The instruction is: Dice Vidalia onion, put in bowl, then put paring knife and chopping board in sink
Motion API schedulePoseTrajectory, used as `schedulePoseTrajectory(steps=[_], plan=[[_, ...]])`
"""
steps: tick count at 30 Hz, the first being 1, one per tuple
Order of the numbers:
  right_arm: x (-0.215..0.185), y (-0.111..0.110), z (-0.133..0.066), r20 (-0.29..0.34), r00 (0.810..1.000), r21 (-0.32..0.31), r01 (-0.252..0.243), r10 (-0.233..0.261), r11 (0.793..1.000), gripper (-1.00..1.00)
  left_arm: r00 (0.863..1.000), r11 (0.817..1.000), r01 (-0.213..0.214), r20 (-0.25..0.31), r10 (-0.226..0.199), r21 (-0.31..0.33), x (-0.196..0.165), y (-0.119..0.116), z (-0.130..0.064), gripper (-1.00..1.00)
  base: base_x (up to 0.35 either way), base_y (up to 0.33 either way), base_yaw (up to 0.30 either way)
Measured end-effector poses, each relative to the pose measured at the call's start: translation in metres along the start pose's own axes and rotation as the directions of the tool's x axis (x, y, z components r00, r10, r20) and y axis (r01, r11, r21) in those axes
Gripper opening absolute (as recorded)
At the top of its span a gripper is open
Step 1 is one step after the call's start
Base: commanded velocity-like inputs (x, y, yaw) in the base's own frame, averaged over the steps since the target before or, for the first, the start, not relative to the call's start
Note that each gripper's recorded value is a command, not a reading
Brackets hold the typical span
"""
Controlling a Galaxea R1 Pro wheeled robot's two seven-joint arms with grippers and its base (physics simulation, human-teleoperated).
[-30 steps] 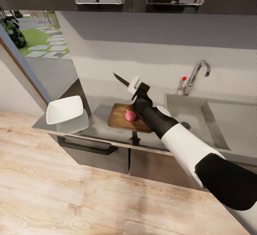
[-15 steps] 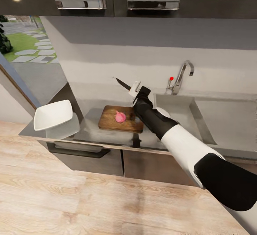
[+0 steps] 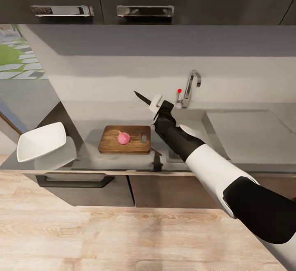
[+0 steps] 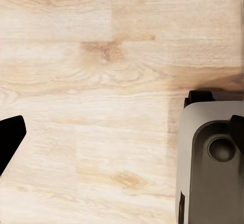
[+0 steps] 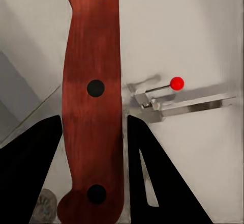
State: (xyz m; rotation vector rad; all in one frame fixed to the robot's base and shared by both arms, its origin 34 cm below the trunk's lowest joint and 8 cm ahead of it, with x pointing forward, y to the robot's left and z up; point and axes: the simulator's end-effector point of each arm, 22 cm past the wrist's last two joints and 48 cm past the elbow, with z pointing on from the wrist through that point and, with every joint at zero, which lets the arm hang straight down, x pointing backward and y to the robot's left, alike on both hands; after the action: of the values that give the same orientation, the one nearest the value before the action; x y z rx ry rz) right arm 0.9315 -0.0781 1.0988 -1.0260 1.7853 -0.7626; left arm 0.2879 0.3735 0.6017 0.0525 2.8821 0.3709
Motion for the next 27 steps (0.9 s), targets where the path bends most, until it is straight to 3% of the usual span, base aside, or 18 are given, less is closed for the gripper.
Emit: schedulePoseTrajectory(steps=[2, 5, 6, 8, 11, 27], plan=[[-0.001, -0.007, -0.001, 0.001, 1.0, 0.03, 0.004, -0.004, 1.0, -1.0, 1.0, 1.0, 0.0, 0.003, 0.0, 0.0, -0.001, 0.0, 0.0, 1.0, 0.0, 0.0, -0.186], [-0.002, -0.021, -0.004, 0.008, 0.999, 0.129, 0.03, -0.031, 0.991, -1.0, 1.0, 1.0, 0.0, 0.005, 0.0, 0.0, -0.002, 0.0, 0.0, 1.0, 0.0, 0.0, -0.064], [-0.002, -0.014, -0.007, 0.019, 0.998, 0.174, 0.06, -0.064, 0.983, -1.0, 1.0, 1.0, 0.0, 0.006, 0.0, 0.0, -0.002, 0.0, 0.0, 1.0, 0.0, 0.0, -0.017], [-0.003, -0.001, -0.012, 0.03, 0.994, 0.201, 0.1, -0.108, 0.974, -1.0, 1.0, 1.0, 0.001, 0.008, -0.001, 0.0, -0.003, 0.0, 0.0, 1.0, 0.0, 0.0, -0.009], [-0.004, 0.012, -0.016, 0.039, 0.989, 0.212, 0.133, -0.145, 0.968, -1.0, 1.0, 1.0, 0.002, 0.011, -0.002, 0.0, -0.004, 0.0, 0.0, 1.0, 0.0, 0.0, -0.003], [0.011, 0.045, -0.015, 0.024, 0.987, 0.171, 0.151, -0.157, 0.974, -1.0, 1.0, 1.0, 0.004, 0.009, -0.004, 0.012, -0.003, -0.01, 0.0, 1.0, 0.0, 0.0, 0.0]])
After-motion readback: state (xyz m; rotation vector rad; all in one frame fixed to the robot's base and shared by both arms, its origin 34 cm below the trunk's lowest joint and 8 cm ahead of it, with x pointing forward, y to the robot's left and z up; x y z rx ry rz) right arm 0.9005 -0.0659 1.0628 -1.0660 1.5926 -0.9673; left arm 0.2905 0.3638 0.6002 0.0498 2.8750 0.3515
